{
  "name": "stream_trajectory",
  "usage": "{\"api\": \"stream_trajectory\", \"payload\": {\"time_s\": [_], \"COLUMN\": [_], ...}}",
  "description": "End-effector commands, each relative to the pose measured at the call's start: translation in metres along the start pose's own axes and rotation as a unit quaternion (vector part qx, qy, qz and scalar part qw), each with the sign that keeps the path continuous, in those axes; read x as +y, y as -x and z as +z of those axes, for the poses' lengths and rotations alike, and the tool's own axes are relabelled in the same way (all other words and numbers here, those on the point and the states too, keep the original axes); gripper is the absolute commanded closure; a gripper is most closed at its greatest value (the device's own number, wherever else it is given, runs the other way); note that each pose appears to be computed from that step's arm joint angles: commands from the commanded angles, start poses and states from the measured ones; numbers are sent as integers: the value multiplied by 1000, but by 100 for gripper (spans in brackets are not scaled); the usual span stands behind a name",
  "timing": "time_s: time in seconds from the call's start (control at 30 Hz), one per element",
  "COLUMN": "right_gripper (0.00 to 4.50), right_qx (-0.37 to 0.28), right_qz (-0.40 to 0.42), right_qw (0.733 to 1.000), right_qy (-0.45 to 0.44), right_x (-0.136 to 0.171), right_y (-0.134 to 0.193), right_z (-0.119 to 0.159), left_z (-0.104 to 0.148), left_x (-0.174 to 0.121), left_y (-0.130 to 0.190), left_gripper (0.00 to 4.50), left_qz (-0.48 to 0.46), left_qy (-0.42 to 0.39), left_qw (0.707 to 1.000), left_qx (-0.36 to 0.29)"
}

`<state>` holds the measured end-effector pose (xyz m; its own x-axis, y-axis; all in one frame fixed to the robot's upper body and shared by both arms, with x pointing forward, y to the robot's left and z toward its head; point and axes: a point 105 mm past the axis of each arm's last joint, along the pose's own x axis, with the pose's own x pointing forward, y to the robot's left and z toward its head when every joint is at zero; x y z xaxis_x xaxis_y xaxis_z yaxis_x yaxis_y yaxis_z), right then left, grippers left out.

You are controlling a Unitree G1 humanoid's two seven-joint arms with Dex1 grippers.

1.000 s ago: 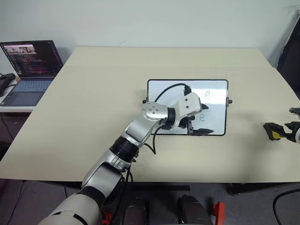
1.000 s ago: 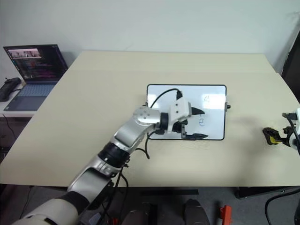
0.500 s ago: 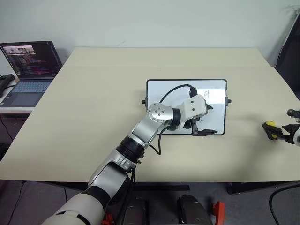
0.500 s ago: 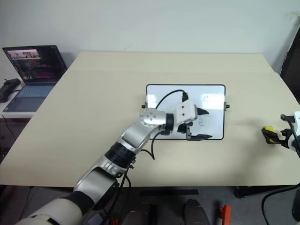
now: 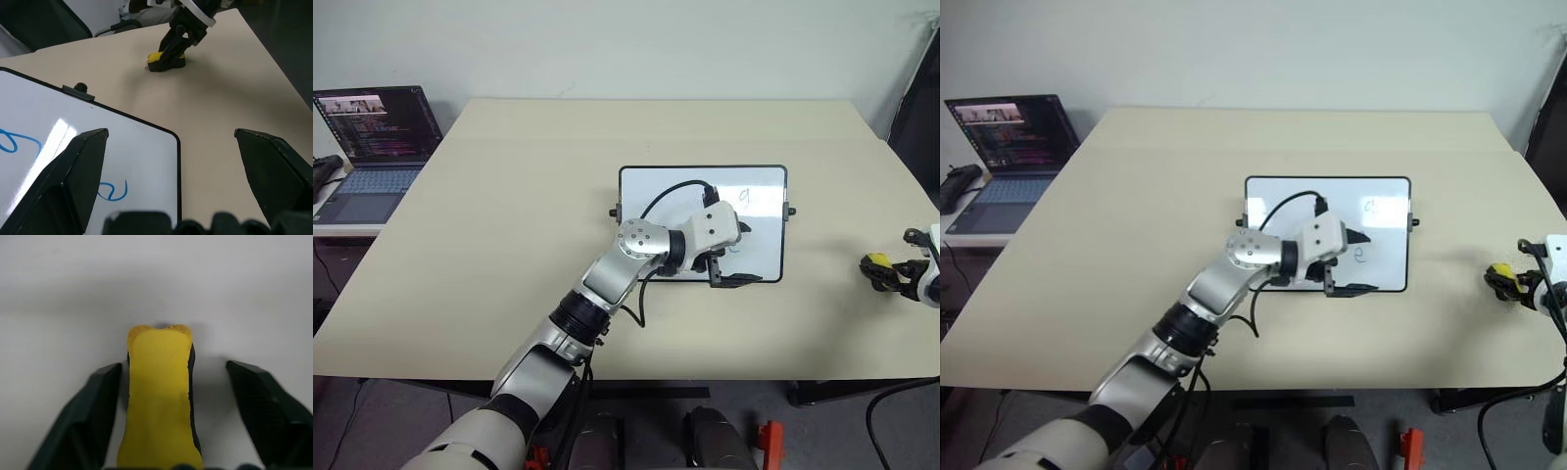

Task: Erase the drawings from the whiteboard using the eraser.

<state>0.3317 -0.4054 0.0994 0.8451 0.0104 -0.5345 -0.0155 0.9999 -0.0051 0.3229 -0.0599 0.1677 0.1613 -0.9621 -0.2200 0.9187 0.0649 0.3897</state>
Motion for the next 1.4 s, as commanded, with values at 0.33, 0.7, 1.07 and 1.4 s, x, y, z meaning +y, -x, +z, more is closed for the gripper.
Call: {"api": "stream_trajectory", "payload": {"time_s": [0.33, 0.7, 1.07, 1.4], "right_gripper": [340, 340, 340, 340], "right_qx": [-19, -163, -236, -266], "right_qz": [6, 98, 230, 204], "right_qw": [1000, 966, 896, 875], "right_qy": [2, 176, 299, 349], "right_x": [1, 74, 188, 229], "right_y": [2, 68, 97, 41], "right_z": [7, 87, 121, 137], "left_z": [16, 3, -21, -38], "left_x": [5, 43, 49, 27], "left_y": [4, 98, 193, 212], "left_gripper": [0, 0, 0, 0], "left_qz": [13, 112, 212, 234], "left_qy": [-17, -14, -6, 2], "left_qw": [1000, 994, 977, 971], "left_qx": [-21, 2, 32, 58]}}
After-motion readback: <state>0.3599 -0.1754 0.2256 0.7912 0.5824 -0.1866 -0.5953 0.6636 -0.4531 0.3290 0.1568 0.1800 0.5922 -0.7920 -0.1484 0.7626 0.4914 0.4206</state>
